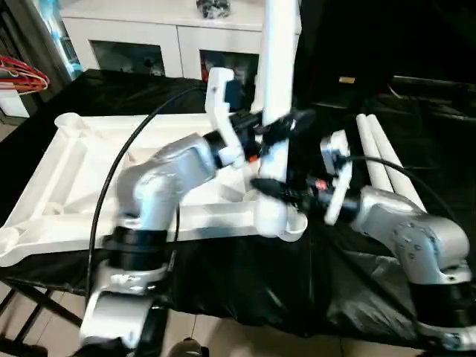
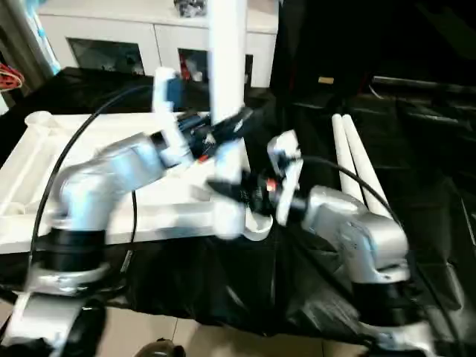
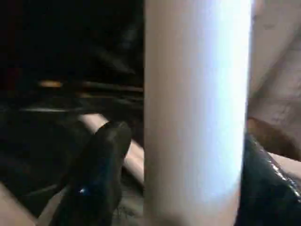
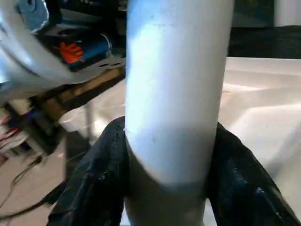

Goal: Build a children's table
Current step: Pick table leg

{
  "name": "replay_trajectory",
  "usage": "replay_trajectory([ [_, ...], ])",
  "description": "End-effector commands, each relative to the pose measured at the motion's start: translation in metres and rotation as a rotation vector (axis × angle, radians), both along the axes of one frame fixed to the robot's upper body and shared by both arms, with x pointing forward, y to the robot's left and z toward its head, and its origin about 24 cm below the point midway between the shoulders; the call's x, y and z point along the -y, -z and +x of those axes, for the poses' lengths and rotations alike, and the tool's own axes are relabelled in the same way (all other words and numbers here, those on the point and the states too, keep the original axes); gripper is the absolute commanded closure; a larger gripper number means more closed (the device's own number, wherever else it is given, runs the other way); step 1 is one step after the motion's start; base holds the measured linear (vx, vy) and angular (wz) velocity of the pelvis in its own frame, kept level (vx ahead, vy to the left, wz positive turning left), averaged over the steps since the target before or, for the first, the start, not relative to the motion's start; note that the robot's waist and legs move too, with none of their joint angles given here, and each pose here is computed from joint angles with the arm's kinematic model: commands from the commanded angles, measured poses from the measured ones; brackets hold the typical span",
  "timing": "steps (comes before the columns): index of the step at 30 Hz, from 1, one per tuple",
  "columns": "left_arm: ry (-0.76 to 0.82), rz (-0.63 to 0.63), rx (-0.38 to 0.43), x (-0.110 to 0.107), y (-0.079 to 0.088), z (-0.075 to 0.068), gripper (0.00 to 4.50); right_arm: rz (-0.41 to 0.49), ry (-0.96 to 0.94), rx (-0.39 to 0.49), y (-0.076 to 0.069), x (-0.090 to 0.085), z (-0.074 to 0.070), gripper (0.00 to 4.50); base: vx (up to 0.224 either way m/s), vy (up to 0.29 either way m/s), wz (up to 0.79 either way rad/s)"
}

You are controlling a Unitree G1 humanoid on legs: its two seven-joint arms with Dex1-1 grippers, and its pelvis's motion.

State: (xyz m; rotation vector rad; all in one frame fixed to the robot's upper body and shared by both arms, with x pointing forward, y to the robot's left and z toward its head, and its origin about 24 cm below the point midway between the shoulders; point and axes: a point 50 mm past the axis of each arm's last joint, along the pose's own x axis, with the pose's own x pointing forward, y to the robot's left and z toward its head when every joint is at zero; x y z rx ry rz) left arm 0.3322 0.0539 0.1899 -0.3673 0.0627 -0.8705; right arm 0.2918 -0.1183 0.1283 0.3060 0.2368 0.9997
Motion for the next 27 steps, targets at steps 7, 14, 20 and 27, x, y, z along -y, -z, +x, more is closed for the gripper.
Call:
replay_trajectory([
  [7,-0.203,0.045,-0.014,-0.008,0.004,0.009,2.04,0.001,0.091,0.068,-0.012,0.000,0.007,2.63,0.000,0.000,0.00],
  [14,-0.145,-0.052,-0.023,-0.002,-0.001,0.004,2.41,-0.029,0.121,0.079,-0.012,0.000,0.008,2.63,0.000,0.000,0.00],
  [20,0.015,-0.169,0.009,-0.001,-0.006,-0.003,2.60,-0.039,0.061,0.034,-0.006,0.006,0.006,1.93,0.000,0.000,0.00],
  [27,0.262,-0.170,0.068,-0.004,-0.006,-0.015,2.64,-0.062,-0.081,0.011,0.002,0.015,-0.001,1.42,0.000,0.000,0.00],
])
